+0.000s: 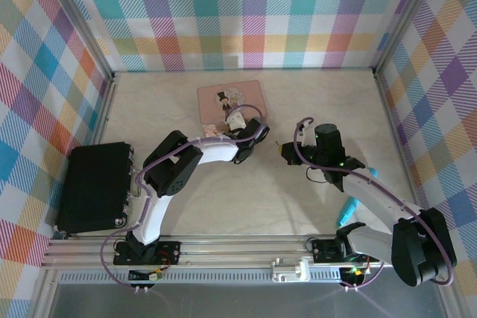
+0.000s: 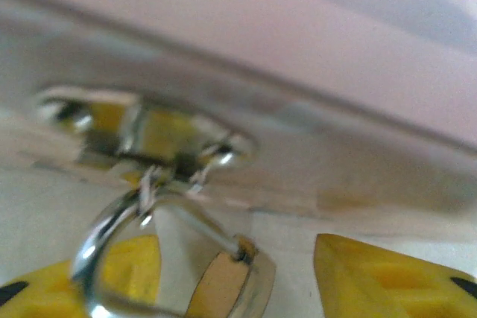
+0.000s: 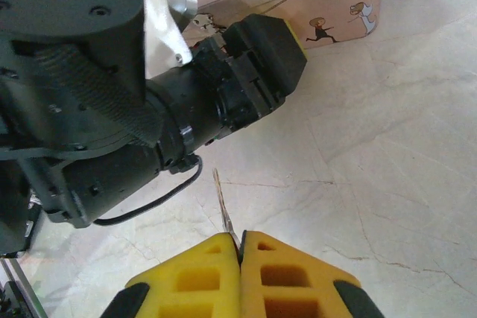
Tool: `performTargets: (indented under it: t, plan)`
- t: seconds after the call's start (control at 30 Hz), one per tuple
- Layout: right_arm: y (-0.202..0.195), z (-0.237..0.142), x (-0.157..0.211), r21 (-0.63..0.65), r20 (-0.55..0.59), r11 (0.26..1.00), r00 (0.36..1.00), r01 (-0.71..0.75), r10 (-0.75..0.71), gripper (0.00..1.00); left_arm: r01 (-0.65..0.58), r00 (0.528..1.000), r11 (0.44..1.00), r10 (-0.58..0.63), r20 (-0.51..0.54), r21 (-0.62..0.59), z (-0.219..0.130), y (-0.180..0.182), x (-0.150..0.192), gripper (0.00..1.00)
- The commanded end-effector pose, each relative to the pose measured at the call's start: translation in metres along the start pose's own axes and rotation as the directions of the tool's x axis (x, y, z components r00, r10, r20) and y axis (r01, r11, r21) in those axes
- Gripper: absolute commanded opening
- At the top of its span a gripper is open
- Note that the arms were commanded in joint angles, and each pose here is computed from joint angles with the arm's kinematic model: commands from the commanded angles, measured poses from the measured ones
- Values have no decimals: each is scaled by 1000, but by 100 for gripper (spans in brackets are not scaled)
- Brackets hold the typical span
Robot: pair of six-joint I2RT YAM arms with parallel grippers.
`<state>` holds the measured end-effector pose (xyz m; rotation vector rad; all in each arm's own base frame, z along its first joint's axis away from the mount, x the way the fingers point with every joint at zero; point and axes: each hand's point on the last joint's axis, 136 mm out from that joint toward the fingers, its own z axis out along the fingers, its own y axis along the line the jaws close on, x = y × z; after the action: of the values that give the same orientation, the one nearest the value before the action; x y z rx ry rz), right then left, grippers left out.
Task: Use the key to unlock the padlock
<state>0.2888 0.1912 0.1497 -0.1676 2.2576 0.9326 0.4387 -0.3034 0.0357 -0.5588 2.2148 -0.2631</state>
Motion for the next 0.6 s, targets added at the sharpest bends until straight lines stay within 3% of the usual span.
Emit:
performTargets:
  t: [0.0, 0.3, 0.57]
  plan:
    - [5, -3, -3, -32, 23, 999, 1000, 11, -10, 0, -17, 1000, 999, 17, 4, -35, 17, 4, 13, 48]
    - [-1, -2, 2, -25, 24, 1000, 1000, -5, 6, 0, -31, 999, 1000, 31, -28, 2, 19, 6, 19, 11]
    - [-4, 9, 8, -51, -2, 998, 999, -35, 35, 0, 38, 993, 993, -25, -116, 114, -6, 6, 13, 1]
